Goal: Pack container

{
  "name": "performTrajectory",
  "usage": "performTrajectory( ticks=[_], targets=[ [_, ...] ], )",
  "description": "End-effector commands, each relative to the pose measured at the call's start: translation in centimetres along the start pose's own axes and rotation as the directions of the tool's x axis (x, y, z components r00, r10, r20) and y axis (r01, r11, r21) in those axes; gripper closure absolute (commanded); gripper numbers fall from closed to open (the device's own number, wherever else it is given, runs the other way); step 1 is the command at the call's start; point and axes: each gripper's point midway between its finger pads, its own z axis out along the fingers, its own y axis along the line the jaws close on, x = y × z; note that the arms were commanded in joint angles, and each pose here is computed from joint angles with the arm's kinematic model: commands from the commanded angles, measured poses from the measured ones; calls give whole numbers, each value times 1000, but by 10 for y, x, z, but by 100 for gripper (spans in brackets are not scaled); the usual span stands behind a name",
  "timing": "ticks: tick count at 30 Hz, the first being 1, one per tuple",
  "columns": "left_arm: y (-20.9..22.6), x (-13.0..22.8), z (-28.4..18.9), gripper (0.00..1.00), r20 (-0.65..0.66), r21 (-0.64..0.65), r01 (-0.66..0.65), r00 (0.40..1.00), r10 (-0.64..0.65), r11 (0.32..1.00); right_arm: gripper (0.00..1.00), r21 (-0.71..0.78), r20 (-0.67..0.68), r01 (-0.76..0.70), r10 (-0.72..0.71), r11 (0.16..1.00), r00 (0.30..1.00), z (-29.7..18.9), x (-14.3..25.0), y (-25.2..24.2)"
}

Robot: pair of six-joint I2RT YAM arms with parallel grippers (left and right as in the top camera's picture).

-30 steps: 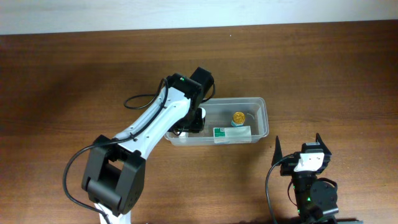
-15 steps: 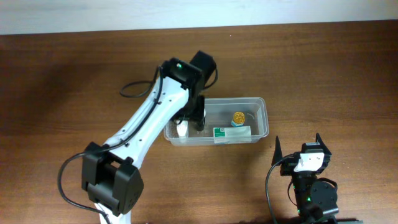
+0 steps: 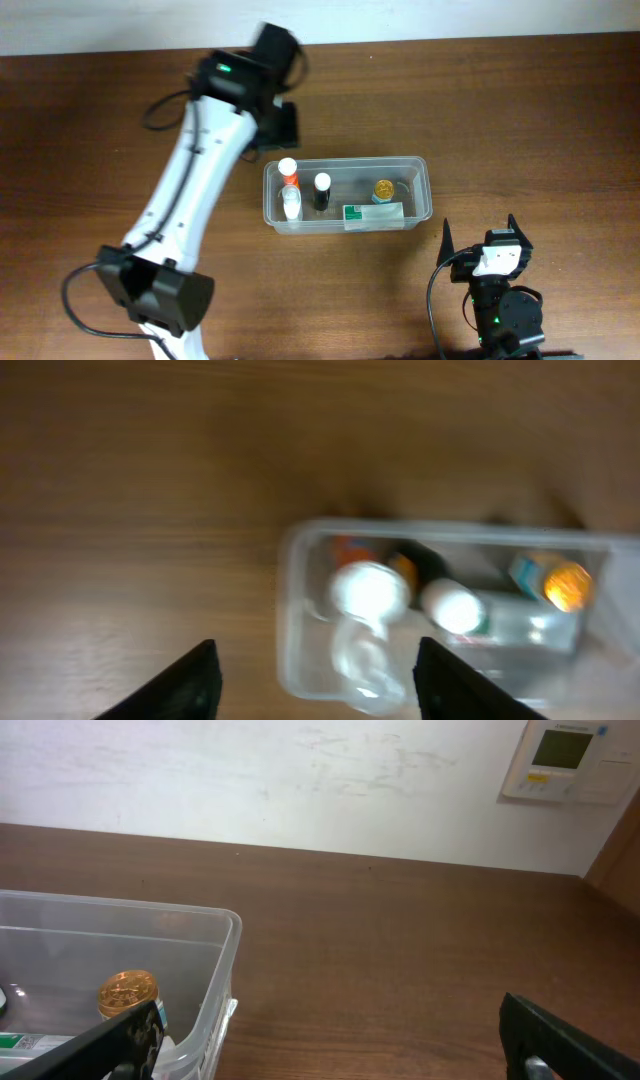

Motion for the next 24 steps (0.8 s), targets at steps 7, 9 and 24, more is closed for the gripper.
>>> performTrajectory(
  ticks=[7, 9, 24],
  targets=[
    [96, -23, -7, 0, 15, -79, 212, 977, -211, 974, 2, 15, -1, -5, 5, 1000, 1000, 0, 2, -3],
    [105, -25, -7, 0, 17, -84, 235, 972, -234, 968, 2, 15, -1, -5, 5, 1000, 1000, 0, 2, -3],
    [117, -26, -7, 0, 21, -90, 262, 965, -262, 961, 2, 15, -1, -5, 5, 1000, 1000, 0, 2, -3]
  ],
)
